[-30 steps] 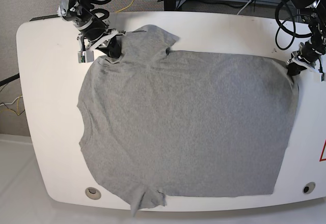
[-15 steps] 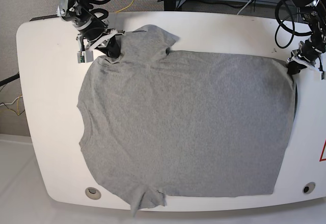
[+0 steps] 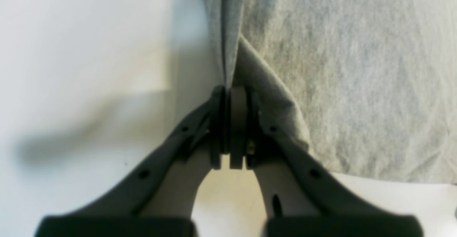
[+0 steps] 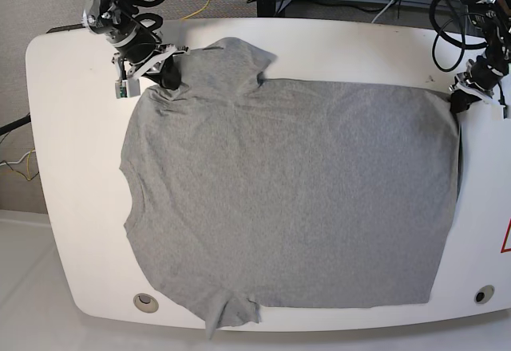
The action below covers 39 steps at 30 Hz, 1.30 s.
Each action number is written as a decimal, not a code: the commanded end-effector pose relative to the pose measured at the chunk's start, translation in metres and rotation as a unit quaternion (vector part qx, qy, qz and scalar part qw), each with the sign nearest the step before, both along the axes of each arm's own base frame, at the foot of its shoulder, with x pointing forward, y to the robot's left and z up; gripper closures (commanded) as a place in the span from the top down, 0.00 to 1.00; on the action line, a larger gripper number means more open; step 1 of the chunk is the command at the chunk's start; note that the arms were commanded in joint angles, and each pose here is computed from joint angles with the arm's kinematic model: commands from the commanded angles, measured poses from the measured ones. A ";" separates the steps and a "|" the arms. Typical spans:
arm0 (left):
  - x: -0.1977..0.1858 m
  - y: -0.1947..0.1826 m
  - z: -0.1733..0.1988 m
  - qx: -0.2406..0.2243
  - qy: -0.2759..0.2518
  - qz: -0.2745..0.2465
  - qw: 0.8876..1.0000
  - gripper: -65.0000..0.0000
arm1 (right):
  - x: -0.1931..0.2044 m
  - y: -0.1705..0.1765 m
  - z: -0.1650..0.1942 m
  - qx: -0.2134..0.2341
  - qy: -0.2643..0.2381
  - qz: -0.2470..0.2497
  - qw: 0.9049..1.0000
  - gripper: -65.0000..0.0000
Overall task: Fold the T-shirt properly
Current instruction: 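Drag both held shoulder corners away from the hem to straighten the shirt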
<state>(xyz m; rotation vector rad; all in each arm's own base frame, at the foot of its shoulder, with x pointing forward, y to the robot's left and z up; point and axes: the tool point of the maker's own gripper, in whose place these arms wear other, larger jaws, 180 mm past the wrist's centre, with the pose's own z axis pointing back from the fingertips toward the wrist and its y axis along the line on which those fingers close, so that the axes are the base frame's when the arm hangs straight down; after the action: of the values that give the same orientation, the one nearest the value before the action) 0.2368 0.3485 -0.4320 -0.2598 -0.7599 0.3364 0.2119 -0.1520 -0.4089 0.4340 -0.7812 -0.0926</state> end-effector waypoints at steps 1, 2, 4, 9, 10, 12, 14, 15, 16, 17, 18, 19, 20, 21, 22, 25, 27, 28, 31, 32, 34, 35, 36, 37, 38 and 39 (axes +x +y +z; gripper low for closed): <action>-0.041 -0.007 -0.033 0.009 0.106 -0.021 0.994 0.04 | 0.002 -0.011 0.001 -0.003 -0.007 -0.012 1.000 0.00; -0.043 -0.008 -0.035 0.008 0.108 -0.021 0.994 0.04 | 0.001 -0.018 -0.001 -0.006 -0.004 -0.023 1.000 0.00; -0.049 -0.010 -0.038 0.006 0.114 -0.022 0.993 0.04 | 0.000 -0.026 -0.004 -0.007 0.001 -0.035 0.999 0.00; -0.054 -0.040 -0.053 -0.015 0.127 -0.045 0.991 0.04 | -0.004 -0.036 -0.010 -0.011 0.010 -0.045 0.999 0.00; -0.058 -0.043 -0.055 -0.016 0.133 -0.050 0.990 0.04 | -0.004 -0.036 -0.010 -0.012 0.010 -0.044 0.999 0.00; -0.062 -0.047 -0.058 -0.017 0.138 -0.055 0.989 0.04 | -0.004 -0.038 -0.010 -0.013 0.009 -0.047 0.999 0.00; -0.063 -0.054 -0.061 -0.021 0.138 -0.061 0.988 0.04 | -0.004 -0.045 -0.009 -0.017 0.007 -0.054 0.998 0.00; -0.062 -0.061 -0.063 -0.026 0.136 -0.064 0.988 0.04 | -0.004 -0.048 -0.008 -0.019 0.006 -0.058 0.998 0.00; -0.063 -0.065 -0.065 -0.029 0.137 -0.067 0.988 0.04 | -0.003 -0.051 -0.007 -0.020 0.006 -0.062 0.998 0.00; -0.065 -0.068 -0.066 -0.031 0.137 -0.068 0.988 0.04 | -0.005 -0.053 -0.007 -0.022 0.006 -0.065 0.998 0.00; -0.067 -0.071 -0.068 -0.031 0.139 -0.071 0.987 0.04 | -0.007 -0.056 -0.008 -0.023 0.008 -0.067 0.997 0.00; -0.068 -0.072 -0.069 -0.032 0.140 -0.073 0.987 0.04 | -0.008 -0.058 -0.008 -0.025 0.009 -0.071 0.997 0.00; -0.069 -0.074 -0.069 -0.032 0.141 -0.075 0.987 0.04 | -0.009 -0.061 -0.008 -0.026 0.009 -0.073 0.997 0.00; -0.071 -0.077 -0.071 -0.033 0.143 -0.080 0.986 0.04 | -0.009 -0.063 -0.008 -0.028 0.009 -0.076 0.997 0.00; -0.071 -0.078 -0.071 -0.033 0.143 -0.081 0.986 0.04 | -0.009 -0.065 -0.007 -0.029 0.009 -0.078 0.996 0.00; -0.076 -0.082 -0.074 -0.034 0.149 -0.087 0.984 0.04 | -0.009 -0.067 -0.007 -0.030 0.009 -0.080 0.996 0.00; -0.077 -0.082 -0.074 -0.034 0.150 -0.088 0.984 0.04 | -0.009 -0.074 -0.005 -0.039 0.008 -0.081 0.996 0.00; -0.077 -0.082 -0.074 -0.034 0.150 -0.088 0.984 0.04 | -0.010 -0.078 -0.005 -0.042 0.009 -0.083 0.996 0.00; -0.084 -0.082 -0.077 -0.035 0.157 -0.088 0.983 0.04 | -0.015 -0.083 -0.006 -0.047 0.012 -0.087 0.995 0.00; -0.085 -0.082 -0.077 -0.035 0.157 -0.088 0.983 0.04 | -0.015 -0.086 -0.005 -0.049 0.013 -0.088 0.995 0.00; -0.088 -0.082 -0.078 -0.035 0.160 -0.087 0.983 0.04 | -0.016 -0.088 -0.005 -0.051 0.012 -0.092 0.994 0.00; -0.089 -0.081 -0.078 -0.035 0.161 -0.087 0.982 0.04 | -0.017 -0.089 -0.005 -0.051 0.013 -0.092 0.994 0.00; -0.089 -0.081 -0.078 -0.035 0.162 -0.087 0.982 0.04 | -0.017 -0.090 -0.005 -0.052 0.013 -0.094 0.994 0.00; -0.092 -0.081 -0.079 -0.034 0.165 -0.087 0.982 0.04 | -0.017 -0.090 -0.005 -0.052 0.013 -0.094 0.994 0.00; -0.095 -0.080 -0.079 -0.034 0.168 -0.087 0.981 0.04 | -0.017 -0.090 -0.005 -0.052 0.013 -0.094 0.994 0.00; -0.100 -0.079 -0.080 -0.033 0.173 -0.087 0.981 0.04 | -0.019 -0.090 -0.006 -0.052 0.015 -0.094 0.994 0.00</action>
<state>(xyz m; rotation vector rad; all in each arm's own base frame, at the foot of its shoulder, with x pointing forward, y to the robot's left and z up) 0.2258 0.2716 -0.4477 -0.4572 -0.8272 0.3056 0.1916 -0.2377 -0.4197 0.2697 -0.7769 -0.2429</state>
